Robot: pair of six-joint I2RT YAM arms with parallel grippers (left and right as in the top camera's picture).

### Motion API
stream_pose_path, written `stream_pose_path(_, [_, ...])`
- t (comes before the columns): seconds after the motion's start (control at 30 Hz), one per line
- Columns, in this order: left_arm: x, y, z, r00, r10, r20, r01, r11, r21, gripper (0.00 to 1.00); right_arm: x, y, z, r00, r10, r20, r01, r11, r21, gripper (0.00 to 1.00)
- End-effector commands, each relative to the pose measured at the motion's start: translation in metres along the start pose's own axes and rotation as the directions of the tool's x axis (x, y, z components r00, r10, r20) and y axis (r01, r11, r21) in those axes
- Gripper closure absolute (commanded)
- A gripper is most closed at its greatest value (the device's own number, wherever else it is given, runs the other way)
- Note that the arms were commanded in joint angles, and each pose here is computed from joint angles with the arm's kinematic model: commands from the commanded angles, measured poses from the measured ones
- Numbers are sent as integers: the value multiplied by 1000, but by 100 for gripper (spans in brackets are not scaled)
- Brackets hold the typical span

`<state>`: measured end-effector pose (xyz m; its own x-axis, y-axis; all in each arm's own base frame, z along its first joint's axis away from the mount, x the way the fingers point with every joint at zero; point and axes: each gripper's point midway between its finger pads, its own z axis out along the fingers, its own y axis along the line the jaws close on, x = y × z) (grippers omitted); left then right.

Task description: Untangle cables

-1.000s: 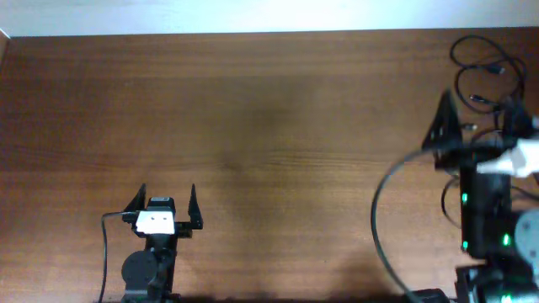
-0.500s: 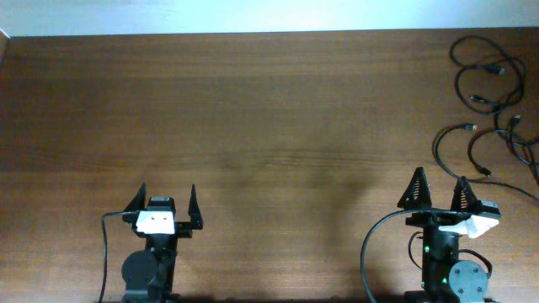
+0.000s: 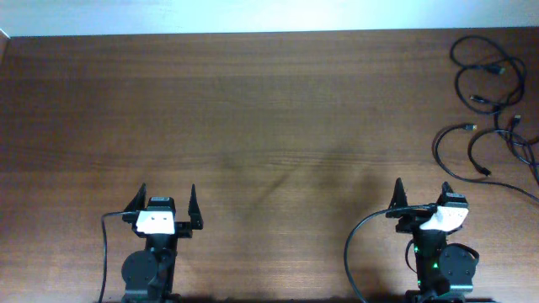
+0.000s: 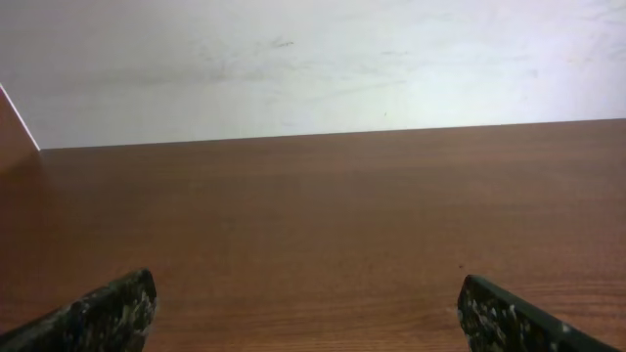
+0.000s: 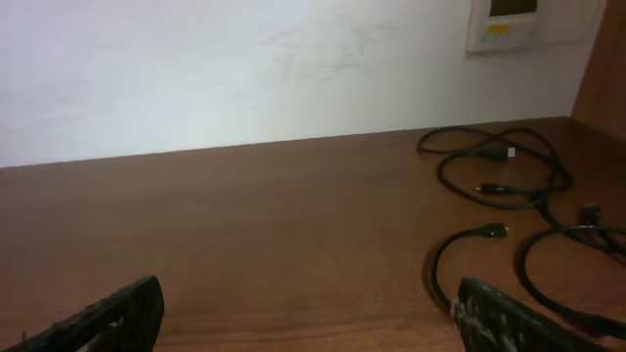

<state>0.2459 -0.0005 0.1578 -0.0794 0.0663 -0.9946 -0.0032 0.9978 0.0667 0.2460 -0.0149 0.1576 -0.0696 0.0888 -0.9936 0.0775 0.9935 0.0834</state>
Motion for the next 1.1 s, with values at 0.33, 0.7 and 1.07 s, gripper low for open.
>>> stream_pose_path(0.33, [1, -1, 0, 1000, 13, 0, -13, 1000, 3, 1, 3, 3, 0, 997, -75, -4, 75, 997, -21, 6])
stream_pose_path(0.7, [1, -1, 0, 1000, 13, 0, -13, 1000, 3, 1, 3, 3, 0, 997, -75, -4, 75, 997, -21, 6])
stream_pose_path(1.07, [1, -1, 0, 1000, 13, 0, -13, 1000, 3, 1, 2, 3, 0, 997, -75, -4, 75, 997, -21, 6])
